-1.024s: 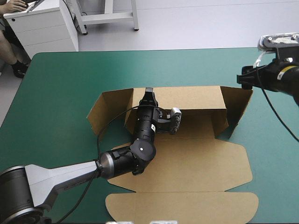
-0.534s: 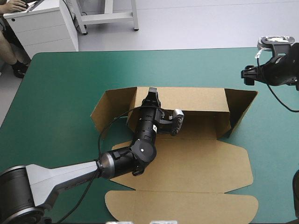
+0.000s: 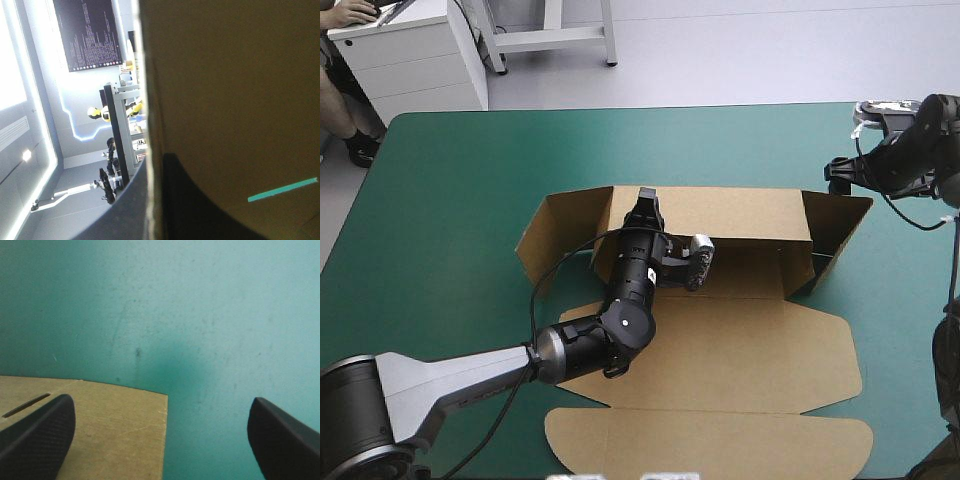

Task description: Fold the box

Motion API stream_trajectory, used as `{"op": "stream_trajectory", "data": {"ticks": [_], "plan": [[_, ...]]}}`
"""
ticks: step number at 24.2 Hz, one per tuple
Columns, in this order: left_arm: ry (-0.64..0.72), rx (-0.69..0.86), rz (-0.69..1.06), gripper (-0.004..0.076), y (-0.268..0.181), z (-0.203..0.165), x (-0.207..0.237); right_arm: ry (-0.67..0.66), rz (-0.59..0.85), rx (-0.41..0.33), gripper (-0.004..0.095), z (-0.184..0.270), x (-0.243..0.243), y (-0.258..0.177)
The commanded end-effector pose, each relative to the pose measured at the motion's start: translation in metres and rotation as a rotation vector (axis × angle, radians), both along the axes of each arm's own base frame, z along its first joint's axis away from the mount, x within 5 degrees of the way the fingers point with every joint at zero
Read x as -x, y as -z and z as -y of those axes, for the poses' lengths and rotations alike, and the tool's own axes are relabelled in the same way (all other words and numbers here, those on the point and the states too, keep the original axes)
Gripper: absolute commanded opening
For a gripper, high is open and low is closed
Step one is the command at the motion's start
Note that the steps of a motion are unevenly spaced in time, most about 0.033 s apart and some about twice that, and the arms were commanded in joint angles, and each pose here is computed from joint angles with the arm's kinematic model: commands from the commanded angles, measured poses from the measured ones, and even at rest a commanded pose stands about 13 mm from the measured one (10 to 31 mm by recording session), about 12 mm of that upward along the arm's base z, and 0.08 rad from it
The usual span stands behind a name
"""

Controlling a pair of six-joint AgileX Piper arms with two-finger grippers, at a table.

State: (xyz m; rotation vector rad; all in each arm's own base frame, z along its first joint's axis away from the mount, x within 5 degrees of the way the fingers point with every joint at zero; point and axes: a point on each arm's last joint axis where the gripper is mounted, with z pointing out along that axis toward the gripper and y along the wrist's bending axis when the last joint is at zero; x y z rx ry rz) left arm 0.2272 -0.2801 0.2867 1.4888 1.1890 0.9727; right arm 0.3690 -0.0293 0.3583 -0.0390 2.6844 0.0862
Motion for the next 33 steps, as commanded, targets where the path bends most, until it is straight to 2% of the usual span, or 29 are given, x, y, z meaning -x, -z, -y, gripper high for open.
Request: {"op": "stream_trajectory", "data": {"ticks": [1,2,5,8,17,27,30,33], "plan": [[0.010,0.010,0.143,-0.0010,-0.030,-0.003,0.002,0.000,0.054,-0.119,0.0804,0.015,0.016,-0.022],[0.009,0.011,0.142,-0.0010,-0.030,-0.003,0.002,0.013,0.051,-0.173,0.0780,0.022,0.022,-0.019],[0.004,0.037,0.138,-0.0010,-0.030,-0.003,0.002,0.044,0.018,-0.215,0.0761,0.038,0.035,-0.006],[-0.001,0.053,0.135,-0.0010,-0.030,-0.003,0.002,0.032,0.029,-0.294,0.0761,0.042,0.041,0.000],[-0.020,0.052,0.139,-0.0010,-0.031,-0.006,-0.001,0.066,0.069,-0.279,0.0760,0.045,0.038,-0.002],[-0.043,0.051,0.142,-0.0010,-0.031,-0.011,-0.007,0.046,0.007,-0.296,0.0760,0.041,0.044,0.004],[-0.045,0.051,0.143,-0.0010,-0.031,-0.011,-0.007,0.039,-0.019,-0.318,0.0760,0.038,0.050,0.013],[-0.045,0.051,0.143,-0.0010,-0.031,-0.011,-0.007,0.008,-0.017,-0.372,0.0760,0.031,0.056,0.024]]}}
